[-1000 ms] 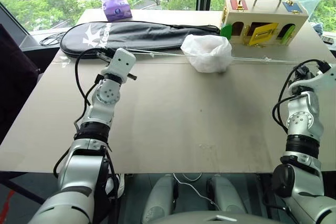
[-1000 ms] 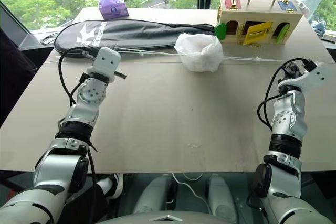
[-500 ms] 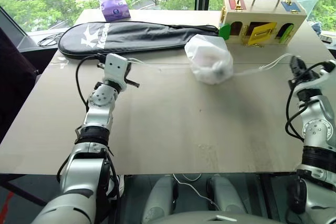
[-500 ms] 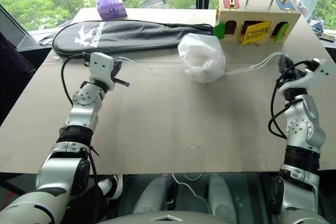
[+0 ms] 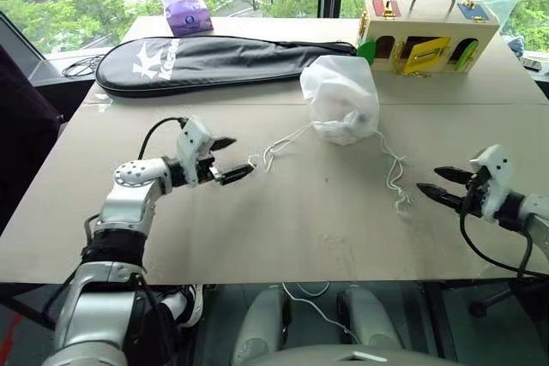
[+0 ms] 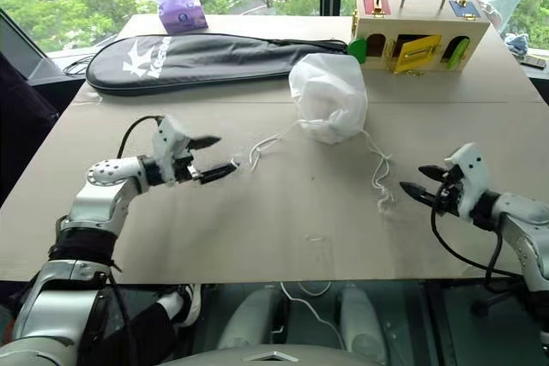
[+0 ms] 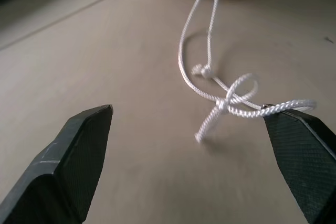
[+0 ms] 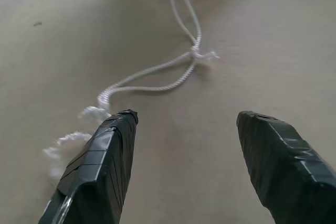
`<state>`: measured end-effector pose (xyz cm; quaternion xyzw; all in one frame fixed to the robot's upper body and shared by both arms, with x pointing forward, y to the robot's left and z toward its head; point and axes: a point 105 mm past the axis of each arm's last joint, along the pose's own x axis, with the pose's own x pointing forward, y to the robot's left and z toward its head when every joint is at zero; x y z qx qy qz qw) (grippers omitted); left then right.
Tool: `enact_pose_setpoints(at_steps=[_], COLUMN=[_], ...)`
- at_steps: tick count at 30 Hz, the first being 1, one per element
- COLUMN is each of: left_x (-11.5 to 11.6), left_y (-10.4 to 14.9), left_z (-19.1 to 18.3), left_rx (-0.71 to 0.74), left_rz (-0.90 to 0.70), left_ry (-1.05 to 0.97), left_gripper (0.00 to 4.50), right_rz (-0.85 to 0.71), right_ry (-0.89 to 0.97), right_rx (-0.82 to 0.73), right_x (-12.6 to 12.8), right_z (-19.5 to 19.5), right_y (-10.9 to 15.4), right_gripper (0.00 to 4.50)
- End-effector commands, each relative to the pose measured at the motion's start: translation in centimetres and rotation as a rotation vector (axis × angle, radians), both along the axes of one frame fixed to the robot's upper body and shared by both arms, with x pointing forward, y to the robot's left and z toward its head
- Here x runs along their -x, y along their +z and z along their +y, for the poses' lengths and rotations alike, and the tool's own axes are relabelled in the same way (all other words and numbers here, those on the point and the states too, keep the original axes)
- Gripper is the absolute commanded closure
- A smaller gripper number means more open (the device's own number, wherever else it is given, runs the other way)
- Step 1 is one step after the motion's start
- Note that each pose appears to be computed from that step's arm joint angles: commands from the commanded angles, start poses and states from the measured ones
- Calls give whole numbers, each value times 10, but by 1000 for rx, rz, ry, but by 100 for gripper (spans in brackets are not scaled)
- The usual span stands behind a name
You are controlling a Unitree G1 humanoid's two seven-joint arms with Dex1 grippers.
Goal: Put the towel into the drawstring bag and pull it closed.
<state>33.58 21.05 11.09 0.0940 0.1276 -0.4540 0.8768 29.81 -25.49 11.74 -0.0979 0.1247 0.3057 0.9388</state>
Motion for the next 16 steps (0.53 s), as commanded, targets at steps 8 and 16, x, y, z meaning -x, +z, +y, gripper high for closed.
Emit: enact_pose_setpoints(at_steps=[8,16], left_x=[32,27], left_y=[-11,-5], left_z=[11,9], left_rx=[-64,-51], left_rz=[68,-47], left_ry=[-81,-46], left_gripper=[3,3], right_rz=[-107,-140], right_ry=[-8,9], right_rx=[-49,-100], right_x=[13,16], right_z=[-10,-9], right_y=[17,21], right_gripper=[124,124])
